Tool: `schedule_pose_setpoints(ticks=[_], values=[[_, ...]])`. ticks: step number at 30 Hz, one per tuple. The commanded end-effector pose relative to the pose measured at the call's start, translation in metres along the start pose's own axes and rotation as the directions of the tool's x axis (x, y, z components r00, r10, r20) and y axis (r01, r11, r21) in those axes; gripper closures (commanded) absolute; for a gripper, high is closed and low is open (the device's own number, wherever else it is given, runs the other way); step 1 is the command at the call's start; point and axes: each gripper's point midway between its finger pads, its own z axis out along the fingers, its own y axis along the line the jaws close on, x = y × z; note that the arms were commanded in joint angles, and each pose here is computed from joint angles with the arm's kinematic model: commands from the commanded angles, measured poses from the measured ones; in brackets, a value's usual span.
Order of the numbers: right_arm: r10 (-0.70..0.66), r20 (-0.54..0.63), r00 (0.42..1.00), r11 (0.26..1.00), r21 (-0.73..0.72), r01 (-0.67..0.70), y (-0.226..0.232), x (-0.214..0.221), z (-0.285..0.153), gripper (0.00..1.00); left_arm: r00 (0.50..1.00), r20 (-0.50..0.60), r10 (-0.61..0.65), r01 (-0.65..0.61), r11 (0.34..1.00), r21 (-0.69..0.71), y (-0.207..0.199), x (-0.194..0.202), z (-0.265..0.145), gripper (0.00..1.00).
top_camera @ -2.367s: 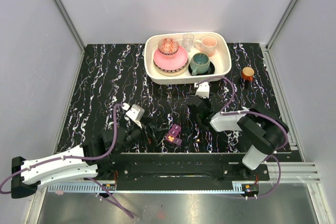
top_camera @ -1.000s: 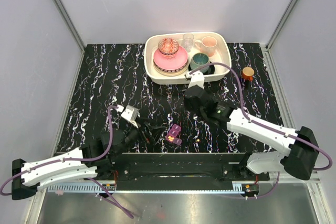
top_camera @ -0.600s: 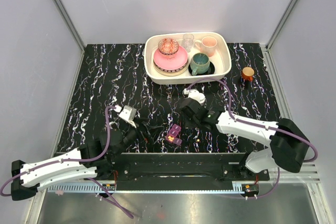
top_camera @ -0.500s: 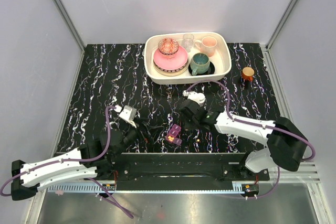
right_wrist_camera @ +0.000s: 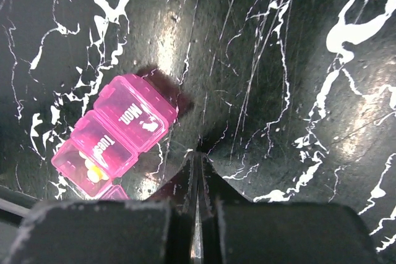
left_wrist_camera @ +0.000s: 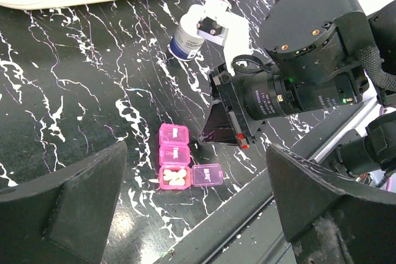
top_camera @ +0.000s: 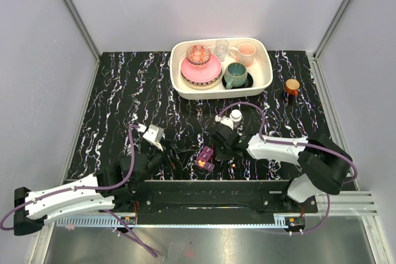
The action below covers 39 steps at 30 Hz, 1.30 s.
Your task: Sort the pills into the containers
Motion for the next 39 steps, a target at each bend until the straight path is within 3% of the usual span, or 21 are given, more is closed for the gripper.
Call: schedule_pose_setpoints(ticks=[1, 20, 39], values=[[0.021, 0.004, 1.0, 0.999, -0.05, -0.02, 0.013, -0.001, 0.008, 1.0, 0.999, 0.046, -0.011, 0.01, 1.0, 0.027, -0.011, -0.02, 0.0, 0.01], [-0.03, -0.008, 1.0, 0.999, -0.017, 0.03, 0.014, -0.003, 0.032, 1.0, 0.999, 0.05, -0.006, 0.007, 1.0, -0.006, -0.002, -0.02, -0.003, 0.01], [-0.238, 0.01, 0.971, 0.967, -0.091, 0.238, 0.034, -0.019, 0.034, 1.0, 0.998, 0.063, -0.014, 0.016, 0.999, -0.032, 0.006, -0.022, -0.01, 0.01]])
